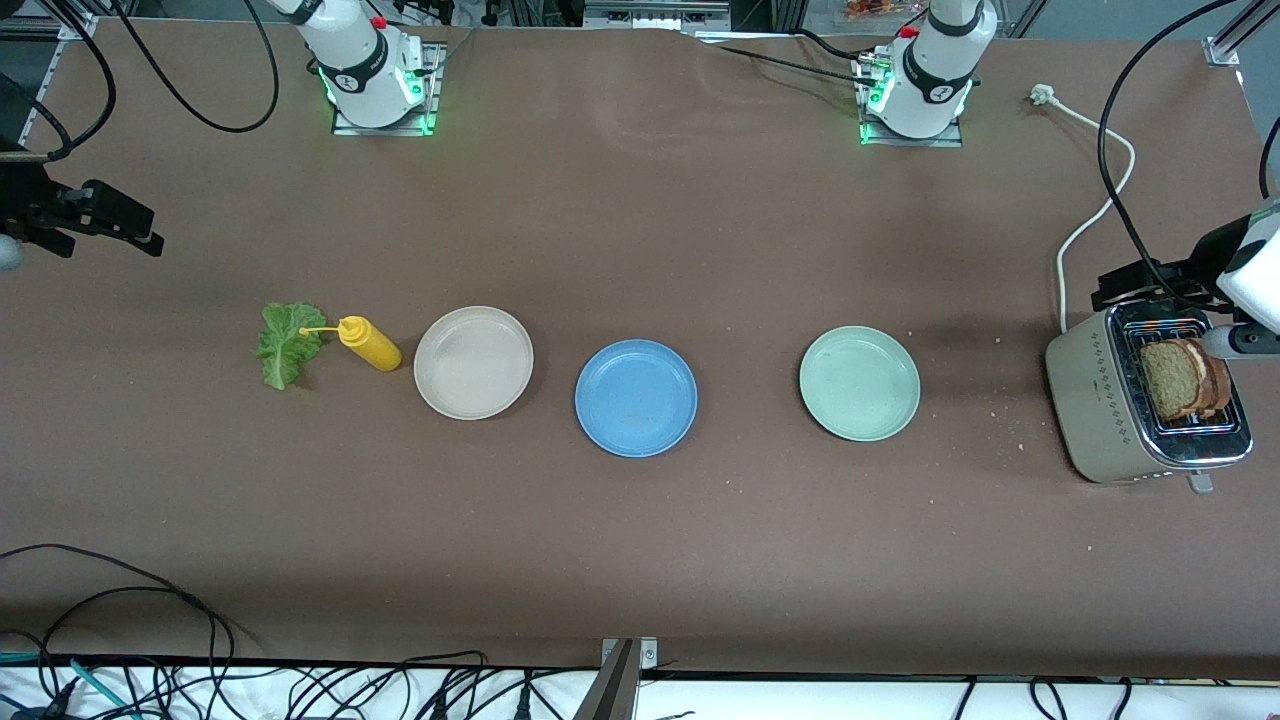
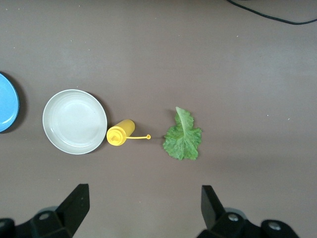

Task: Make sandwich in blue plate with both arms

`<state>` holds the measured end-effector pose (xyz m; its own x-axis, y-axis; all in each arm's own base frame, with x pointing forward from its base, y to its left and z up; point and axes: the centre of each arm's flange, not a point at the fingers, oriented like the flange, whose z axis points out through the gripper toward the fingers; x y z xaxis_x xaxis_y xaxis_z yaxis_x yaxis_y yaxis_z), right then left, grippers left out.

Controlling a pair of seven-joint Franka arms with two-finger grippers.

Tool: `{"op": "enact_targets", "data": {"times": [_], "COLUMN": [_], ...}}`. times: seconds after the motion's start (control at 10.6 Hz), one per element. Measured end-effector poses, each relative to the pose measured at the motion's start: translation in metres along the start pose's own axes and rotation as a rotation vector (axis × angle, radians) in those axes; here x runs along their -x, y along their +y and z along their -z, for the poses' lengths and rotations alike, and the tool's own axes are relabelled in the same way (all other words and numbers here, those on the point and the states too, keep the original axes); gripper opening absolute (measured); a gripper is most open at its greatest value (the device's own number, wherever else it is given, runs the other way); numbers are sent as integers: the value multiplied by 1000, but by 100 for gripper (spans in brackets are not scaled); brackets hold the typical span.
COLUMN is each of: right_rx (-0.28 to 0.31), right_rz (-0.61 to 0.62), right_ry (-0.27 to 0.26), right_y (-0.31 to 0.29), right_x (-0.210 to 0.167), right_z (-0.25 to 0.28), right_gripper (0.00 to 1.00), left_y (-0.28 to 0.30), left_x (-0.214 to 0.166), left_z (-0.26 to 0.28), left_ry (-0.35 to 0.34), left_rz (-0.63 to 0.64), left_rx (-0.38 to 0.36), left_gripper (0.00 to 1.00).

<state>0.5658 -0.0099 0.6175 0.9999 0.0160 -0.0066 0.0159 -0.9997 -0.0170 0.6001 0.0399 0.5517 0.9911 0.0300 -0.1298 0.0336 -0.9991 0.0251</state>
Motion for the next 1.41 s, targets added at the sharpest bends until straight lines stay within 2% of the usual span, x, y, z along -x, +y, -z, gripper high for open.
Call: {"op": "enact_targets", "data": {"times": [1.41], "right_rx": [1], "right_rz": [-18], "right_ry": [2], "right_y": [10], "right_x": [0], "right_z": [1], "right_gripper": [100], "left_y": [-8], "left_x": [0], "left_z": [-5], "left_ry": [-10], "left_rz": [-8], "left_rx": [2], "left_gripper": [100]}}
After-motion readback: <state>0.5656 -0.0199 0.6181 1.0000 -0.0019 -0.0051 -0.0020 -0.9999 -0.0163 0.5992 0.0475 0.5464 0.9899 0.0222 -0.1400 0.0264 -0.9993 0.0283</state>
